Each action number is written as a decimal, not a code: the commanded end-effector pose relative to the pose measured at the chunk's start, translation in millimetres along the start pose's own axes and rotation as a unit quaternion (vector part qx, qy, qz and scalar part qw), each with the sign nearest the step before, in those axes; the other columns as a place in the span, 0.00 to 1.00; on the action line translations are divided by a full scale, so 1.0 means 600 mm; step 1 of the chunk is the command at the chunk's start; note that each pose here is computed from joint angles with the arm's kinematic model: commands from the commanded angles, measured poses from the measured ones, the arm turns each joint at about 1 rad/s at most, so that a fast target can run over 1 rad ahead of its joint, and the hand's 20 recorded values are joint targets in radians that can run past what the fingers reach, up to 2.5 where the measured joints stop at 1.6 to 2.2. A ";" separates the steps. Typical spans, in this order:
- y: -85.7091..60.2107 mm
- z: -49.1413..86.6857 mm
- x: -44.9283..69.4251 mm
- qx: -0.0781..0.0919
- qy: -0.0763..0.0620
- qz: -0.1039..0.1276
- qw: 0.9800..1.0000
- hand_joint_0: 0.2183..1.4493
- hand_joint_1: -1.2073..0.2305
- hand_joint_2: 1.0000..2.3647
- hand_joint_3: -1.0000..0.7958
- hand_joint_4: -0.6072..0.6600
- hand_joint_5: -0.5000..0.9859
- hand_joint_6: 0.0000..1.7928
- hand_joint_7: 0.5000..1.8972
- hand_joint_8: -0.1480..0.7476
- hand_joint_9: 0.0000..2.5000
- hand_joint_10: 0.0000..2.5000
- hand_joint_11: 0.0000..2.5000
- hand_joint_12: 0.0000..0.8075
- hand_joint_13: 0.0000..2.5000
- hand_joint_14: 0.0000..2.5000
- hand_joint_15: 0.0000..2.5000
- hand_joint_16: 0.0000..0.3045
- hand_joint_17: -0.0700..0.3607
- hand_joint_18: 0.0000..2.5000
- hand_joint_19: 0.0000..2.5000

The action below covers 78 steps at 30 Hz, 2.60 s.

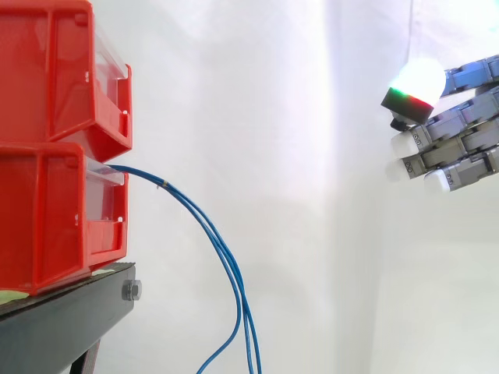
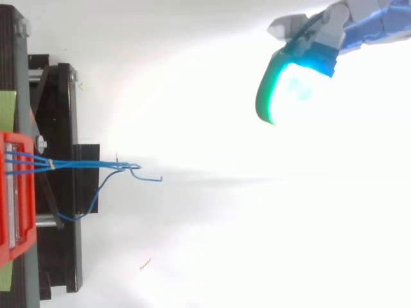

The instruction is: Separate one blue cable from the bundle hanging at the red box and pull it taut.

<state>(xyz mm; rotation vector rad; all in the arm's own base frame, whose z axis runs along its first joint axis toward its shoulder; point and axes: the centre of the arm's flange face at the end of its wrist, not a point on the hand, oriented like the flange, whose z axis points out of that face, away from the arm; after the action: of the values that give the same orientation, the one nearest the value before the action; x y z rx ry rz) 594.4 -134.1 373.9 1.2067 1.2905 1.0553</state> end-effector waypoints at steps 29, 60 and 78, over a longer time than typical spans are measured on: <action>0.001 0.001 0.005 0.000 0.003 0.001 1.000 0.28 0.44 0.00 0.28 0.65 0.18 0.28 0.20 0.48 0.12 0.00 0.04 0.39 0.03 0.00 0.01 0.14 0.39 0.07 0.08; 0.079 -0.038 -0.011 0.035 0.009 -0.030 0.999 0.28 0.44 0.00 0.28 0.65 0.18 0.28 0.19 0.48 0.12 0.00 0.03 0.40 0.03 0.00 0.00 0.14 0.39 0.07 0.08; 0.051 0.001 -0.021 0.006 -0.022 -0.026 0.999 0.28 0.44 0.00 0.28 0.66 0.18 0.28 0.20 0.49 0.12 0.00 0.03 0.41 0.02 0.00 0.00 0.15 0.39 0.06 0.08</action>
<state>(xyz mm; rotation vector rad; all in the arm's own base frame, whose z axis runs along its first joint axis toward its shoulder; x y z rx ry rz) 595.0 -142.2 410.7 1.1853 1.2897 0.9880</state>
